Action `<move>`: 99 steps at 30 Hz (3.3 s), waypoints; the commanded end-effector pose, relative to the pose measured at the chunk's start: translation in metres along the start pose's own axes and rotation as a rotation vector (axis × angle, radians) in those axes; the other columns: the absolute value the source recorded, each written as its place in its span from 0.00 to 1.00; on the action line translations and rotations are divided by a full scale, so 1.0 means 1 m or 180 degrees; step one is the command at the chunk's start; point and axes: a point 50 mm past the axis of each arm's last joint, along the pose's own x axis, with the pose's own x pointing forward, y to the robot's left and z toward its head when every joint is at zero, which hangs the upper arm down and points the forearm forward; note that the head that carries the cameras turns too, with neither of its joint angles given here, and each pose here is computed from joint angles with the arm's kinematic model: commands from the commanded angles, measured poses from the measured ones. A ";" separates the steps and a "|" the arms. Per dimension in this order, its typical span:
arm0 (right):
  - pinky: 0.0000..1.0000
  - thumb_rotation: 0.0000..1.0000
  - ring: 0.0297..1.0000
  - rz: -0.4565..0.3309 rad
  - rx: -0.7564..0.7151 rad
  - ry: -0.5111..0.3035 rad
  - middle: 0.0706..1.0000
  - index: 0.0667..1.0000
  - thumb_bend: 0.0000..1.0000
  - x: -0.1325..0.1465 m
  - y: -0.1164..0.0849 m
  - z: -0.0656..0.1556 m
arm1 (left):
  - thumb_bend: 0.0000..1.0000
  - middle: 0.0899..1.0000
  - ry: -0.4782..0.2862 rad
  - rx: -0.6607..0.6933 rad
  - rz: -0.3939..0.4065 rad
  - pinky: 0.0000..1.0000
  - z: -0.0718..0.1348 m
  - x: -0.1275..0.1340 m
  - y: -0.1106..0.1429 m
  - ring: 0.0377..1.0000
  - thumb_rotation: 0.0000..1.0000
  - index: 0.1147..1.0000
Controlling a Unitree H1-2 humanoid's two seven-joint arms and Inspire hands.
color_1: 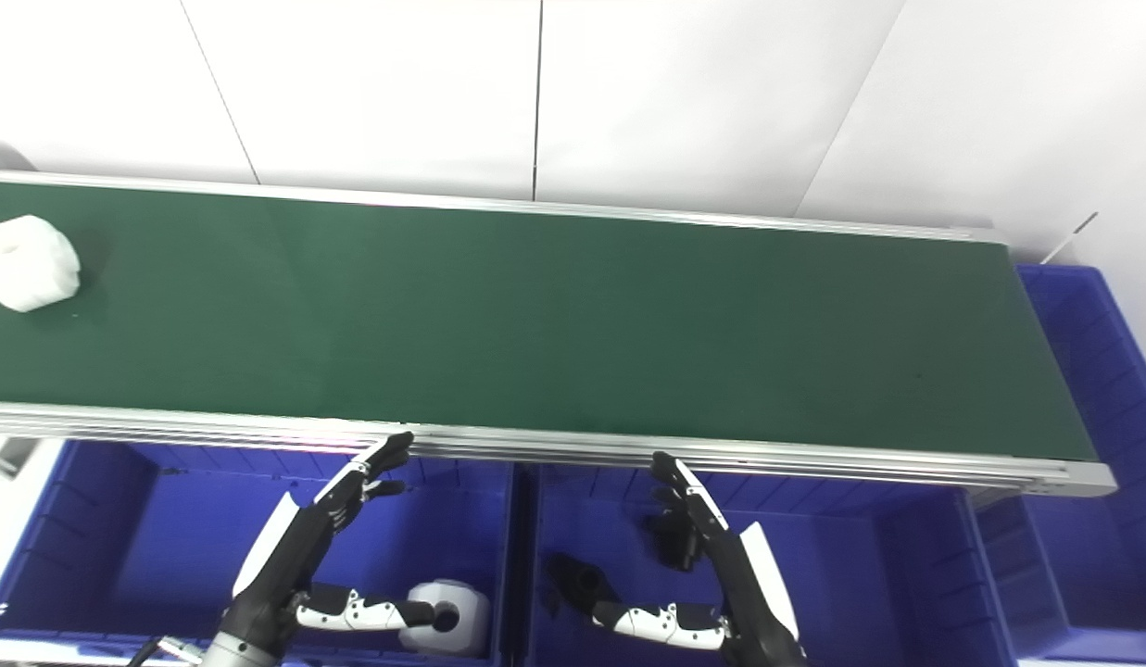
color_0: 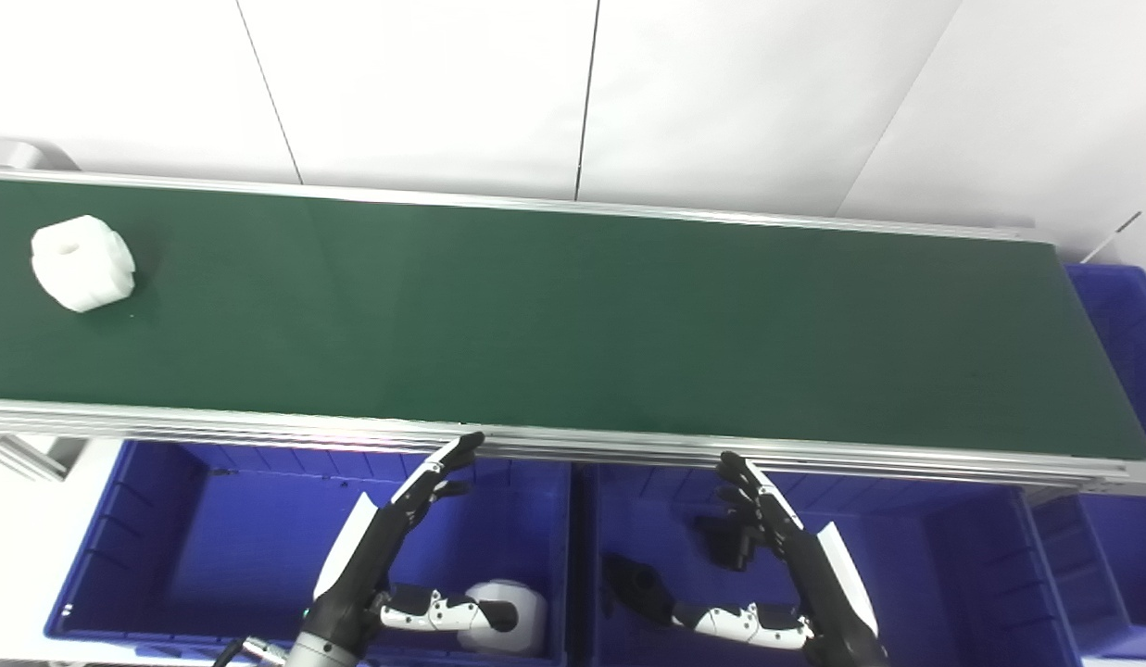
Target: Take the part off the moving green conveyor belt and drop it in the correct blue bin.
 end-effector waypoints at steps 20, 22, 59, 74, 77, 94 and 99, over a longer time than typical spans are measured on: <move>0.78 0.26 0.83 -0.0085 -0.0088 -0.0131 0.86 0.91 0.85 -0.001 -0.001 0.011 | 0.82 0.91 -0.0109 0.0131 -0.0053 0.80 0.003 0.012 0.016 0.88 0.24 0.88; 0.78 0.25 0.83 -0.0085 -0.0069 -0.0144 0.86 0.91 0.85 -0.001 0.000 0.012 | 0.82 0.91 -0.0110 0.0131 -0.0051 0.79 0.003 0.011 0.016 0.88 0.24 0.88; 0.77 0.24 0.82 -0.0097 -0.0117 -0.0104 0.85 0.90 0.84 0.000 -0.003 0.015 | 0.81 0.90 -0.0122 0.0078 -0.0023 0.78 0.003 0.011 0.015 0.87 0.24 0.88; 0.79 0.27 0.85 -0.0060 -0.0069 -0.0078 0.88 0.92 0.84 -0.010 -0.012 -0.006 | 0.81 0.90 -0.0078 0.0015 -0.0071 0.79 -0.004 0.010 -0.005 0.87 0.22 0.87; 0.78 0.26 0.84 -0.0074 -0.0082 -0.0100 0.88 0.91 0.83 -0.010 -0.013 -0.013 | 0.82 0.89 -0.0048 0.0052 -0.0053 0.78 -0.007 0.010 -0.010 0.86 0.21 0.86; 0.74 0.26 0.81 -0.0063 -0.0098 -0.0064 0.85 0.89 0.88 -0.007 -0.002 -0.027 | 0.86 0.88 0.0049 0.0127 -0.0049 0.74 -0.021 0.007 -0.010 0.85 0.20 0.85; 0.72 0.24 0.80 -0.0073 -0.0072 -0.0073 0.85 0.89 0.88 -0.005 0.001 -0.029 | 0.87 0.87 0.0059 0.0156 -0.0049 0.73 -0.024 0.007 -0.008 0.84 0.19 0.84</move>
